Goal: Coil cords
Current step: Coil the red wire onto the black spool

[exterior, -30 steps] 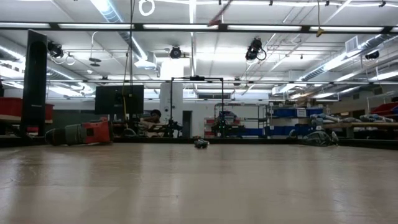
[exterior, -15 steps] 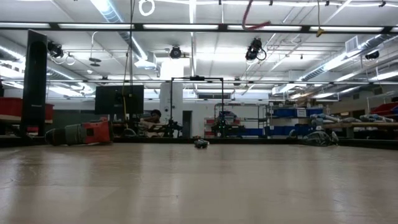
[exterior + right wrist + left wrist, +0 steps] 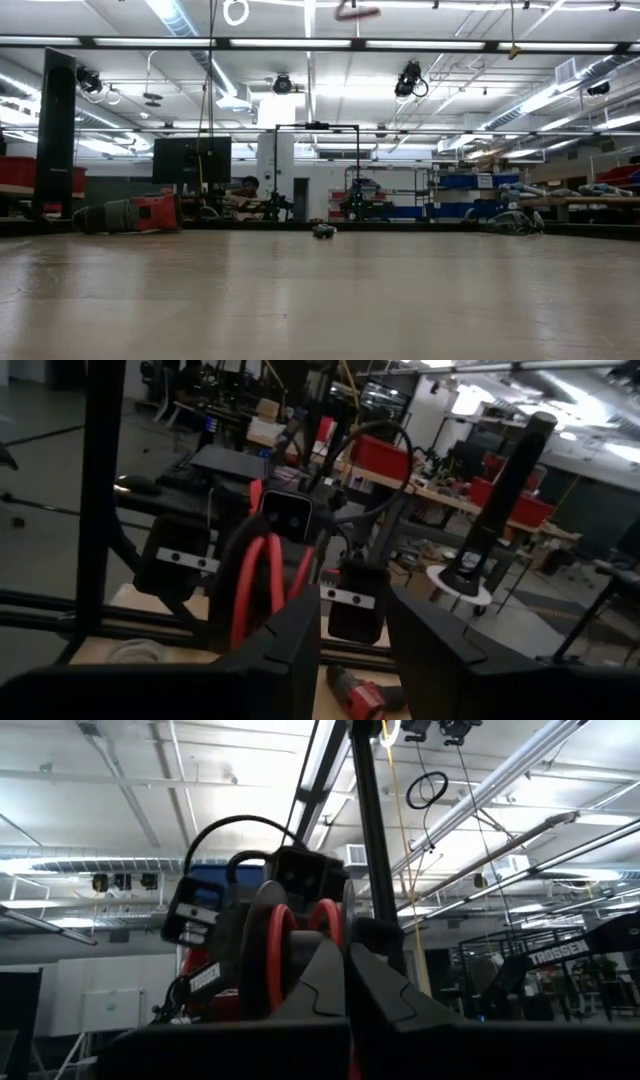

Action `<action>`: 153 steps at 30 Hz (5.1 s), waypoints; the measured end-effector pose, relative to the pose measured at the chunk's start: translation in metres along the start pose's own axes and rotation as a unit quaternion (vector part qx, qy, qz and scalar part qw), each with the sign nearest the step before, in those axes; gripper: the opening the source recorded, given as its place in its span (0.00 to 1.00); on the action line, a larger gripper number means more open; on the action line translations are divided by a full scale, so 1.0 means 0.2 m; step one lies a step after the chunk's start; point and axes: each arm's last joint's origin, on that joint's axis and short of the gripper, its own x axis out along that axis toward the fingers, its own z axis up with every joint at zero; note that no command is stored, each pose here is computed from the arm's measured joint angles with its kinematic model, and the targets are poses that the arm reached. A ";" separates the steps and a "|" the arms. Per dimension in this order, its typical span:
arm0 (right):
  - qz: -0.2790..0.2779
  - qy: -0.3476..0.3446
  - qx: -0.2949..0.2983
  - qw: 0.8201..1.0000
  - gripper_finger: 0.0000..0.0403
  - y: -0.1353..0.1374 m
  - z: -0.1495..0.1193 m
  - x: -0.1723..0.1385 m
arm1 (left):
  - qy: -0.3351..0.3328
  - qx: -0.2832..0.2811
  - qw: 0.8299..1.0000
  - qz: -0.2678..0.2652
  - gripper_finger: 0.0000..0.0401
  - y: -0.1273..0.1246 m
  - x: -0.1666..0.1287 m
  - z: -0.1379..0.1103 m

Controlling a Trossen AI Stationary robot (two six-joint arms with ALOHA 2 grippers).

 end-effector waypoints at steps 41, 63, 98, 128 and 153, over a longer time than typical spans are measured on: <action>0.066 -0.004 0.022 0.998 0.28 -0.01 -0.02 0.03 | -0.014 0.014 1.000 0.004 0.00 0.00 0.00 0.01; 0.071 0.006 0.025 0.997 0.28 -0.01 -0.04 0.04 | -0.014 0.034 0.999 0.030 0.00 0.01 0.00 0.02; 0.058 0.021 0.035 0.997 0.10 -0.07 -0.07 0.10 | -0.023 0.034 0.999 0.015 0.00 0.01 0.00 0.02; 0.064 0.190 0.054 0.978 0.00 -0.09 -0.24 0.05 | 0.325 0.109 0.930 0.135 0.57 -0.17 0.00 0.17; 0.076 0.233 0.062 0.967 0.00 -0.13 -0.37 0.26 | 0.527 0.174 0.822 0.130 0.49 -0.11 0.18 0.22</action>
